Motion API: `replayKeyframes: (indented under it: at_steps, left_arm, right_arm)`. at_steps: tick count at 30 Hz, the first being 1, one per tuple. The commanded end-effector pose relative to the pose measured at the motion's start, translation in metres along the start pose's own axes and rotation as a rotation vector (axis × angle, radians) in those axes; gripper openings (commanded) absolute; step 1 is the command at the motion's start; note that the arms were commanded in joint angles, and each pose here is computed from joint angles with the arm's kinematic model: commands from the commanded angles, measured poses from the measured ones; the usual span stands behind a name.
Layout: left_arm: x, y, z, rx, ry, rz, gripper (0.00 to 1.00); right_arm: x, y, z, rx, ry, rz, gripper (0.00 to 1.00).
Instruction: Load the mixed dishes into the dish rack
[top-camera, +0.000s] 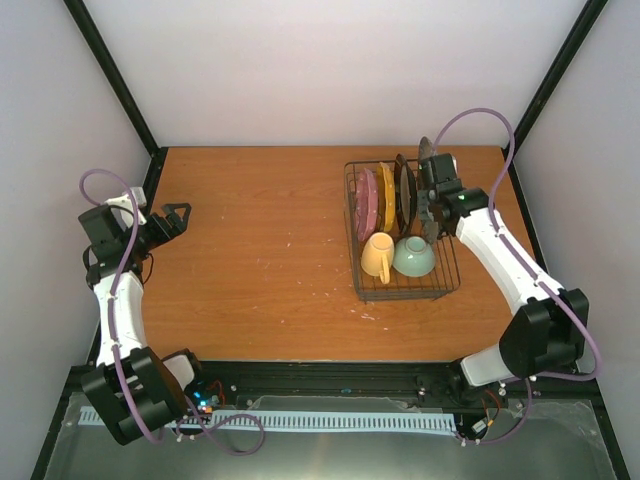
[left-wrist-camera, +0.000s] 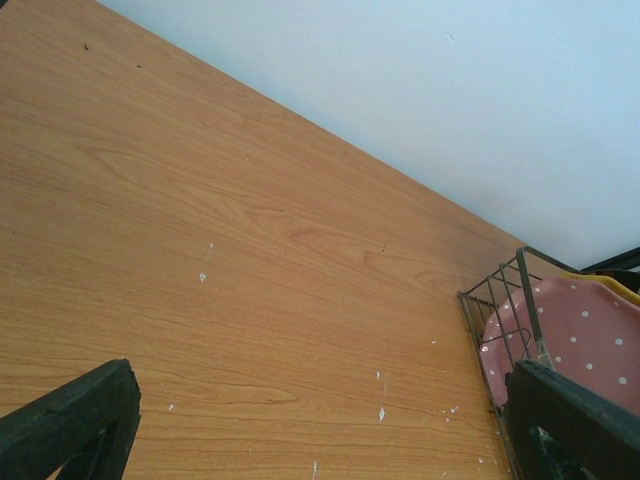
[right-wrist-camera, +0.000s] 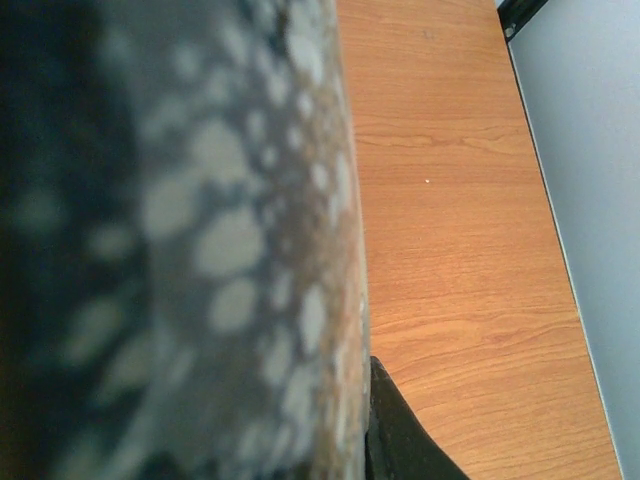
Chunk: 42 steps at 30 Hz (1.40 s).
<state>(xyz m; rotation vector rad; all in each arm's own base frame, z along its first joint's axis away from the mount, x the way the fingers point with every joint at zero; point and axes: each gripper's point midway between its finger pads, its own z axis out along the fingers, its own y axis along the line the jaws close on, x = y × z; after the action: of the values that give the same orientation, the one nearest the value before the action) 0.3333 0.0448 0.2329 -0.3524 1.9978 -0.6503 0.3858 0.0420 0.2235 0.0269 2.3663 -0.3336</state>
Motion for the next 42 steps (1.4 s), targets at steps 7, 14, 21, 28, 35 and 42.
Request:
replayKeyframes:
  at_steps: [7,14,21,28,35,42]
  left_arm:
    - [-0.003,0.001,0.003,0.001,-0.005,0.036,1.00]
    - [-0.005,0.002,0.004,0.002,-0.001,0.032,1.00]
    - [-0.006,0.000,0.004,0.007,-0.004,0.029,1.00]
    - [-0.006,-0.002,0.002,0.010,-0.010,0.031,1.00]
    - [-0.005,-0.005,0.001,0.022,-0.011,0.026,1.00]
    - [-0.004,-0.019,-0.004,0.094,-0.035,0.028,1.00]
  right_arm:
    - [-0.033,0.009,0.020,-0.011,-0.114,0.104,0.03]
    - [-0.024,0.009,0.033,0.016,-0.075,0.114,0.26]
    - [-0.032,-0.001,0.022,0.048,-0.101,0.137,0.61]
    - [-0.052,-0.013,-0.011,0.027,-0.179,0.186,0.73]
    - [-0.076,-0.040,-0.066,0.025,-0.306,0.256,0.83]
    - [-0.087,-0.062,-0.139,-0.070,-0.488,0.318,0.91]
